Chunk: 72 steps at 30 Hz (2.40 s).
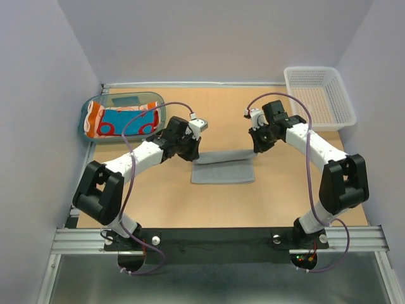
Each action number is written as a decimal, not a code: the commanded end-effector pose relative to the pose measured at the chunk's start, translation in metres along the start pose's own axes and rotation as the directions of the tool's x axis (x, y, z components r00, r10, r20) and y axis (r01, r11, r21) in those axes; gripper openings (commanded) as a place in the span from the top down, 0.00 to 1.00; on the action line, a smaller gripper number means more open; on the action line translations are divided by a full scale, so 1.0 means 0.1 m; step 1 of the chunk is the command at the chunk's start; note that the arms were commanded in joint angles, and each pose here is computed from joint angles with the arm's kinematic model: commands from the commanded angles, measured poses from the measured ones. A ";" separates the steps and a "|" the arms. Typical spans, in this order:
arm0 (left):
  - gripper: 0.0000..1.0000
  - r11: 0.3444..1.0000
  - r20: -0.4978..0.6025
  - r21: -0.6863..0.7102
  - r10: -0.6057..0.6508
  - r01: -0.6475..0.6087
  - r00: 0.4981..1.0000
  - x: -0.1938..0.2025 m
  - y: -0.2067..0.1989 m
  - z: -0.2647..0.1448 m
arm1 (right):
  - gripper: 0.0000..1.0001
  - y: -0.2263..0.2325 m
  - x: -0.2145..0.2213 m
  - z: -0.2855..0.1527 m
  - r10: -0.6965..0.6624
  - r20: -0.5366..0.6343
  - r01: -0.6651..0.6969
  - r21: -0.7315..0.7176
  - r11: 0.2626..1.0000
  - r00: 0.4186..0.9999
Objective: Fold and stack the towels
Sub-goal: Fold the towel
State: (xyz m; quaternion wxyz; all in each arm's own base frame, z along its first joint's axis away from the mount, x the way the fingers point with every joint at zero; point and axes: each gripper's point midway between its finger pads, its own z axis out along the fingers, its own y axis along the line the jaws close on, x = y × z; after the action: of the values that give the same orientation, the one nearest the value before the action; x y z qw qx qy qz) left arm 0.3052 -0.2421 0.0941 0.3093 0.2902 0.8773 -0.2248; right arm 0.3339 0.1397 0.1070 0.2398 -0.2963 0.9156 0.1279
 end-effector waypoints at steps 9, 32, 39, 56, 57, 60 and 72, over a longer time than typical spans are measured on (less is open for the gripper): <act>1.00 0.984 -0.065 -0.064 -0.168 0.164 0.984 0.36 -0.02 -0.03 | 1.00 0.40 0.24 -0.08 0.164 -0.060 -0.170 -0.127 0.977 0.985; 1.00 0.961 -0.186 -0.147 -0.257 0.232 0.948 0.83 0.03 0.14 | 1.00 0.47 0.76 0.27 0.261 -0.249 -0.296 -0.116 0.948 0.933; 1.00 0.964 -0.172 -0.138 -0.248 0.225 0.953 0.79 0.01 0.11 | 0.99 0.42 0.71 0.27 0.265 -0.228 -0.292 -0.096 0.951 0.937; 1.00 0.968 -0.075 -0.130 -0.226 0.215 0.971 0.42 -0.07 -0.20 | 1.00 0.40 0.42 0.02 0.272 -0.116 -0.282 -0.081 0.956 0.955; 1.00 0.968 -0.078 -0.130 -0.227 0.216 0.971 0.44 -0.08 -0.20 | 1.00 0.40 0.44 0.03 0.272 -0.119 -0.282 -0.080 0.956 0.955; 1.00 0.967 -0.099 -0.123 -0.238 0.225 0.966 0.54 -0.12 -0.17 | 1.00 0.39 0.53 0.09 0.277 -0.150 -0.290 -0.070 0.955 0.949; 0.98 0.941 -0.170 -0.179 -0.318 0.288 0.933 1.03 -0.09 0.06 | 0.91 0.42 0.73 0.26 0.290 -0.208 -0.310 -0.068 0.948 0.934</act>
State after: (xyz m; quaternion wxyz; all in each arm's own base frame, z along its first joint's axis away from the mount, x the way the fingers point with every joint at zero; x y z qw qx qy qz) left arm 0.2364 -0.2212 0.0303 0.2025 0.1629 0.9461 -0.1933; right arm 0.2648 0.1497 0.0539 0.1049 -0.1739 0.9605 0.1905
